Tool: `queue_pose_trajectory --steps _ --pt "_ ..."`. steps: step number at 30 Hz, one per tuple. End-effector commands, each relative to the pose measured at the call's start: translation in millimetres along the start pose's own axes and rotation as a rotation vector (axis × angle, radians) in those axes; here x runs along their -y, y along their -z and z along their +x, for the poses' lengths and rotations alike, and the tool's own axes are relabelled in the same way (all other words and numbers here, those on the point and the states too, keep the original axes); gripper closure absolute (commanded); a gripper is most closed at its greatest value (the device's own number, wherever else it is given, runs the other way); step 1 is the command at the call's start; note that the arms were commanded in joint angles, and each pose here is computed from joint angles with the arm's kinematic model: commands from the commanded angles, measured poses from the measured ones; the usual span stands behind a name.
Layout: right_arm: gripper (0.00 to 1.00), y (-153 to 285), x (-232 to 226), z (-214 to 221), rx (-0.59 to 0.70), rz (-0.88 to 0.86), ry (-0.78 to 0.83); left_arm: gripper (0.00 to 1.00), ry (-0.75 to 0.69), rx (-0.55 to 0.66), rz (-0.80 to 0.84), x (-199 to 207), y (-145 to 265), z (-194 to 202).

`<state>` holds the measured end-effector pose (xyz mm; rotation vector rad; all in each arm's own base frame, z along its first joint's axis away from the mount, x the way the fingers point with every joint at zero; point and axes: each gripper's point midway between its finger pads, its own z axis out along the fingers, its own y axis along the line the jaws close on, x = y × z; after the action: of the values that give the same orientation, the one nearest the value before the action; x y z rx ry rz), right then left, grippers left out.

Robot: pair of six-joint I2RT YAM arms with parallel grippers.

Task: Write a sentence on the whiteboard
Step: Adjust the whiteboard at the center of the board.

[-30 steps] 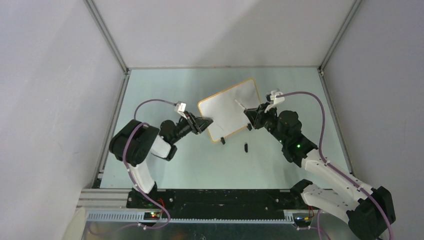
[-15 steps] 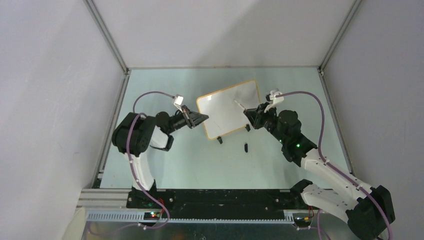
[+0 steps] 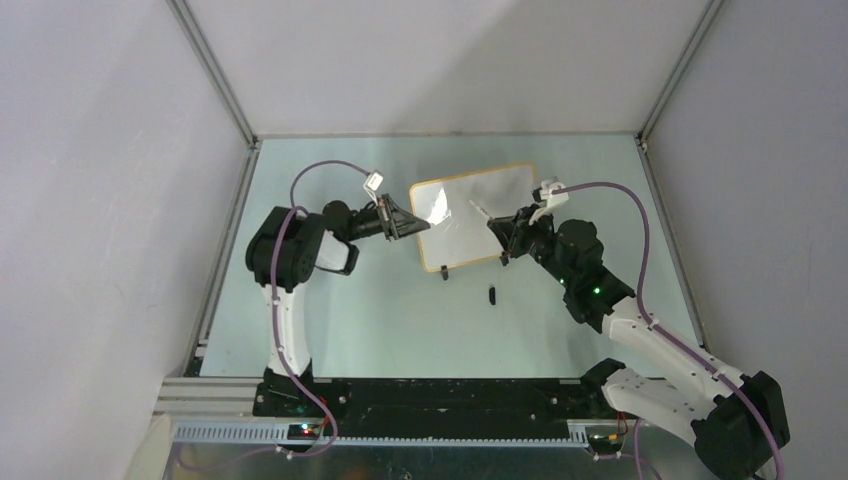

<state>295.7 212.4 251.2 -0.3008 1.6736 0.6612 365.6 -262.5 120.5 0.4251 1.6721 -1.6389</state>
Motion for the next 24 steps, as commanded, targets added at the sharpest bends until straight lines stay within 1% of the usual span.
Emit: queue_pose_trajectory --steps 1,6,9,11,12,13,14,15,16,17,18,21,24 --pt "1.00 1.4 -2.2 -14.7 0.054 -0.008 0.001 1.00 0.013 -0.099 0.106 18.7 -8.2 14.0" --pt "1.00 1.1 -1.7 -14.5 0.054 -0.007 0.002 1.00 0.032 -0.145 0.140 22.4 -15.4 25.3" --pt "1.00 0.6 -1.2 -14.0 0.053 -0.004 0.001 1.00 0.033 -0.151 0.144 22.6 -16.1 26.6" --pt "1.00 -0.2 0.2 -12.1 0.041 0.004 0.001 0.96 0.028 -0.147 0.142 23.4 -15.5 25.2" --pt "1.00 -0.8 0.3 -13.7 0.042 0.007 0.001 0.88 0.028 -0.136 0.133 22.4 -14.2 23.6" --pt "1.00 -1.9 0.9 -10.3 0.028 0.013 -0.001 0.84 0.018 -0.126 0.129 23.2 -13.2 20.9" --pt "1.00 -2.7 0.6 -12.4 0.028 0.016 -0.002 0.73 0.016 -0.111 0.116 22.4 -10.8 18.3" --pt "1.00 -3.9 -0.3 -8.7 0.012 0.017 -0.003 0.68 0.009 -0.097 0.106 21.3 -9.7 15.9" --pt "1.00 -4.7 -2.1 -12.1 0.013 0.016 -0.005 0.58 0.007 -0.083 0.093 20.5 -6.8 13.7" --pt "1.00 -5.8 -5.9 -13.1 0.002 0.011 -0.003 0.52 -0.003 -0.073 0.086 19.3 -5.5 12.1" --pt "1.00 -6.3 -7.6 -13.1 -0.005 0.011 0.002 0.41 -0.007 -0.053 0.067 16.9 -2.6 9.5" --pt "1.00 -9.3 -19.3 -16.3 -0.024 0.015 0.021 0.30 -0.026 0.006 0.017 13.1 1.8 3.7" --pt "1.00 -14.1 -31.2 -12.8 -0.059 0.011 0.047 0.29 -0.043 0.056 -0.033 16.7 7.2 3.4"
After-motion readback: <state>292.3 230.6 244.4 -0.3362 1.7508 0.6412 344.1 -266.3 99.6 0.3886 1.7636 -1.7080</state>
